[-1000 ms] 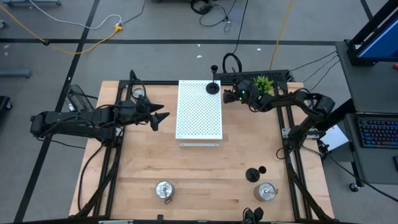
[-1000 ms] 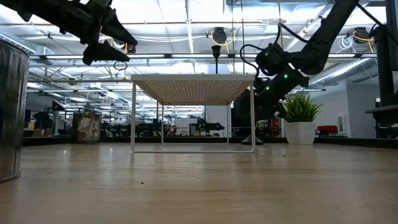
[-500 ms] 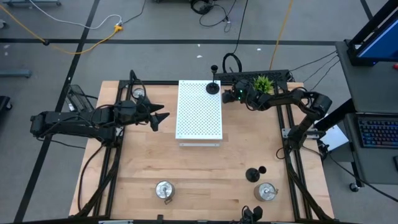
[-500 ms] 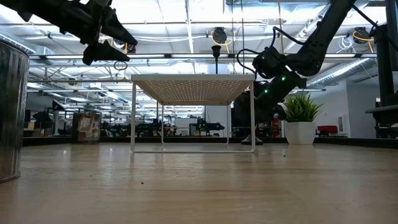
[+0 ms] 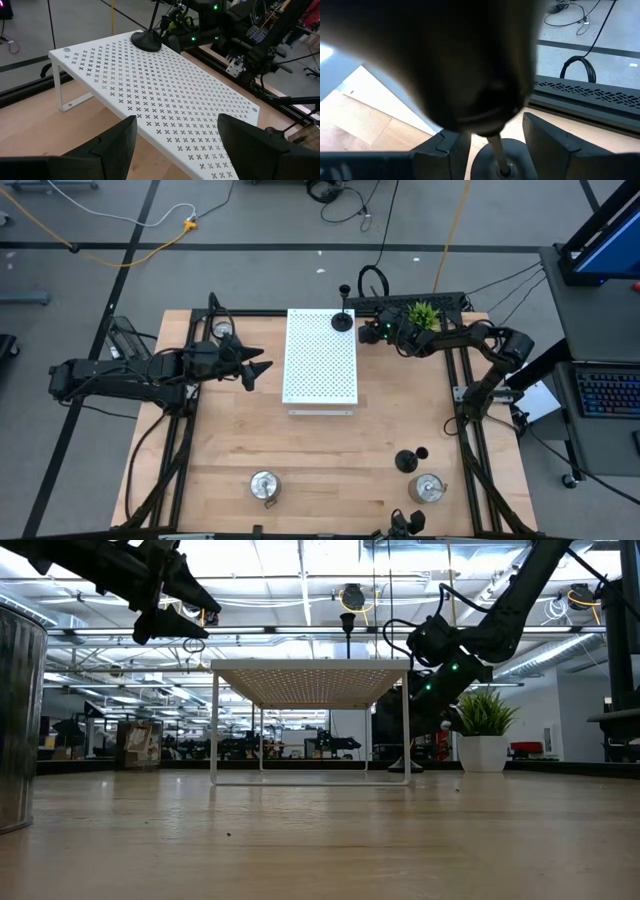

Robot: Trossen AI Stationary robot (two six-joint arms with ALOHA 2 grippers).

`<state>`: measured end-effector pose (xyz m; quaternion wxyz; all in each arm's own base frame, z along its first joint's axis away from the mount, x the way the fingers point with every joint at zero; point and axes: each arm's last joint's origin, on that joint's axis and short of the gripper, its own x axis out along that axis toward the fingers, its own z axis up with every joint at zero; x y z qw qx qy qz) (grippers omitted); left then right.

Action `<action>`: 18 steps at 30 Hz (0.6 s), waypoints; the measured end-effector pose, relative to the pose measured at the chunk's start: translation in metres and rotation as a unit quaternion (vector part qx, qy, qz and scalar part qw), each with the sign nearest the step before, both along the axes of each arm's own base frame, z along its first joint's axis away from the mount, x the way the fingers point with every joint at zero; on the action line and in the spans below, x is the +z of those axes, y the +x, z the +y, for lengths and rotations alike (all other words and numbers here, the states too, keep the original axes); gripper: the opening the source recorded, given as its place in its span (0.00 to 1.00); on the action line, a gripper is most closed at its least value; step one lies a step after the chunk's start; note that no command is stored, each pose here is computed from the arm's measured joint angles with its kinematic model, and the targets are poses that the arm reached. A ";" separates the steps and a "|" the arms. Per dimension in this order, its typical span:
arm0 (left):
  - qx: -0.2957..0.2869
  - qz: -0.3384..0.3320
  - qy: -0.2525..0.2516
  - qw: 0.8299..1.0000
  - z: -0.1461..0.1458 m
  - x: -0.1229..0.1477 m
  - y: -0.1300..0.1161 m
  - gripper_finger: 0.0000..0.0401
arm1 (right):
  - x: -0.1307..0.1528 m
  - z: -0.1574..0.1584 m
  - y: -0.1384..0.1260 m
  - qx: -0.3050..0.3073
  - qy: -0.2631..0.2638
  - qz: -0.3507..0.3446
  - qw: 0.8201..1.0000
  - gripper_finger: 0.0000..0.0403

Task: Pick & Place candle stick holders
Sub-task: Put the top black candle holder on the shelf aligned with the other black candle holder

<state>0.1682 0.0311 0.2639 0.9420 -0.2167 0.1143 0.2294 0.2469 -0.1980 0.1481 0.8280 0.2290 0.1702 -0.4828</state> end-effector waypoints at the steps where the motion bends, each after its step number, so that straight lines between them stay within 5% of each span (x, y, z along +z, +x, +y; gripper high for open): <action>1: 0.000 0.000 0.000 1.000 0.000 0.000 0.000 0.71 | 0.000 0.000 0.000 -0.001 0.001 -0.001 1.000 0.41; 18: -0.001 0.004 0.000 1.000 0.000 -0.001 0.000 0.71 | 0.000 0.000 0.000 -0.004 0.004 -0.004 1.000 0.03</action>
